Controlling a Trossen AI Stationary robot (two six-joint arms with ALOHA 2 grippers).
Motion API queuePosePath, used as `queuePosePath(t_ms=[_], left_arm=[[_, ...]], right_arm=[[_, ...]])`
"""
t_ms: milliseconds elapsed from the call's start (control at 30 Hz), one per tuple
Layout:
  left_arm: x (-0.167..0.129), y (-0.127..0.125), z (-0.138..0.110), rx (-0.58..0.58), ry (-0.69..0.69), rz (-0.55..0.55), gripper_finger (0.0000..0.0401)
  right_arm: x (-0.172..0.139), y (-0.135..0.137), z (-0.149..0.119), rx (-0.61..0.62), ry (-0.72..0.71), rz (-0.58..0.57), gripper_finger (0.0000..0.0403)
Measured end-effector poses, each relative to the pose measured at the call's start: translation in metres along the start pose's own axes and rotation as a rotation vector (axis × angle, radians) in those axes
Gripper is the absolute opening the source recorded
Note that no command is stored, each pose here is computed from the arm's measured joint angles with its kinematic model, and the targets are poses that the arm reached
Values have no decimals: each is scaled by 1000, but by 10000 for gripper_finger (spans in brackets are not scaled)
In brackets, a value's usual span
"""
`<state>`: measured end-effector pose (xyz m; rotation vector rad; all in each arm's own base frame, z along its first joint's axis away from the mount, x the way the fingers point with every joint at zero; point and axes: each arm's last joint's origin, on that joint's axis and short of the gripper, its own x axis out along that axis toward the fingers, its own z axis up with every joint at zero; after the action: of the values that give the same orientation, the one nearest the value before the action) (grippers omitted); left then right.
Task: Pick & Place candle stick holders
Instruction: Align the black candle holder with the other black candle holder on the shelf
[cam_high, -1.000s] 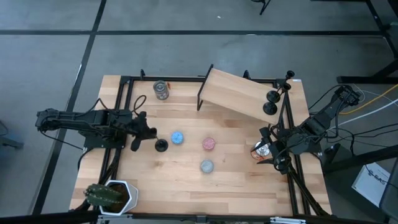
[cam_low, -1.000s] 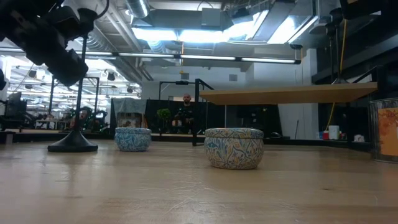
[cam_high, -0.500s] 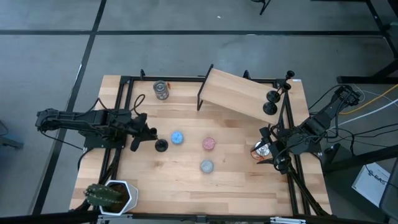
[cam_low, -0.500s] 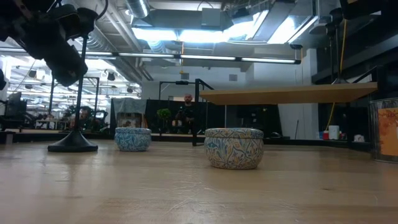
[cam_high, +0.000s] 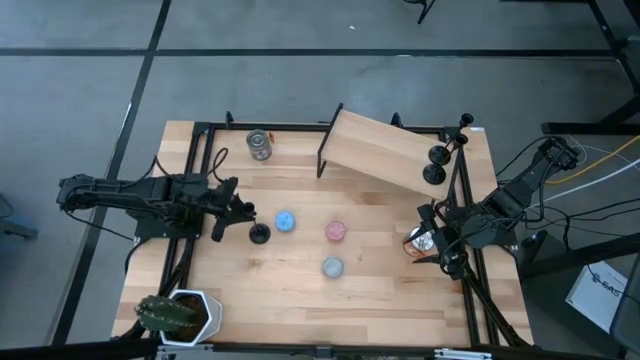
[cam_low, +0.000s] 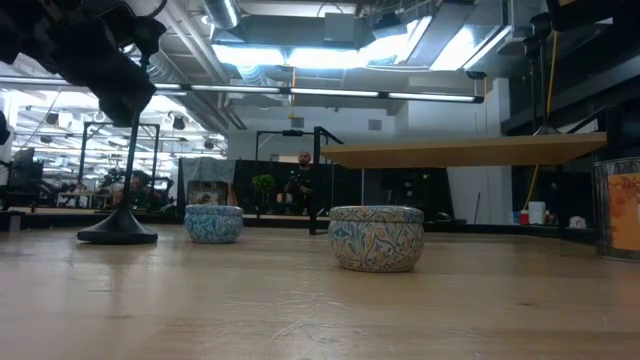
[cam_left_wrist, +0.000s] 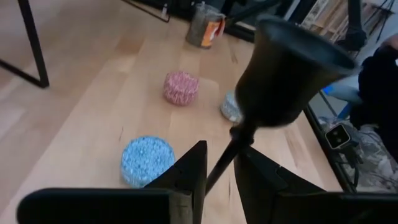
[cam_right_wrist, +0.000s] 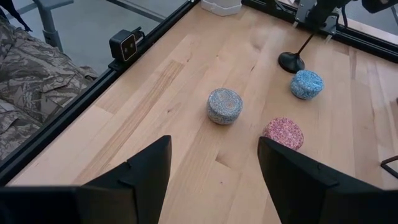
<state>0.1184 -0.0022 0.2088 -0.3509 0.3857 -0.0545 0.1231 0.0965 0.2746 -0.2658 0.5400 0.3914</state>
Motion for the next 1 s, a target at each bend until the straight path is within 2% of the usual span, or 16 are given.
queuePosePath(t_ms=[133, 233, 400, 567, 667, 800, 900, 1000], left_arm=[[0, 0, 0, 25, -4, -1, 73], [0, 0, 0, -7, -7, 7, 64], [0, 1, 2, -53, -33, 36, 25], [0, -3, 16, -71, -177, 5, 12], [1, -6, 25, -57, -267, -31, 12], [8, -7, 34, -53, -338, -21, 10], [20, -7, 39, -36, -328, -4, 10], [32, -10, 52, -6, -289, 18, 10]], right_arm=[[0, 0, 0, 0, 0, 0, 242], [0, 0, 0, 0, 0, 0, 242], [0, 0, 0, 1, -3, 0, 242], [2, 0, 3, 13, -27, -12, 242], [6, 0, 4, 12, -21, -62, 242], [18, 0, 7, 10, -17, -198, 242], [29, 1, 13, 21, -44, -308, 242], [38, 0, 18, -2, -68, -364, 242]])
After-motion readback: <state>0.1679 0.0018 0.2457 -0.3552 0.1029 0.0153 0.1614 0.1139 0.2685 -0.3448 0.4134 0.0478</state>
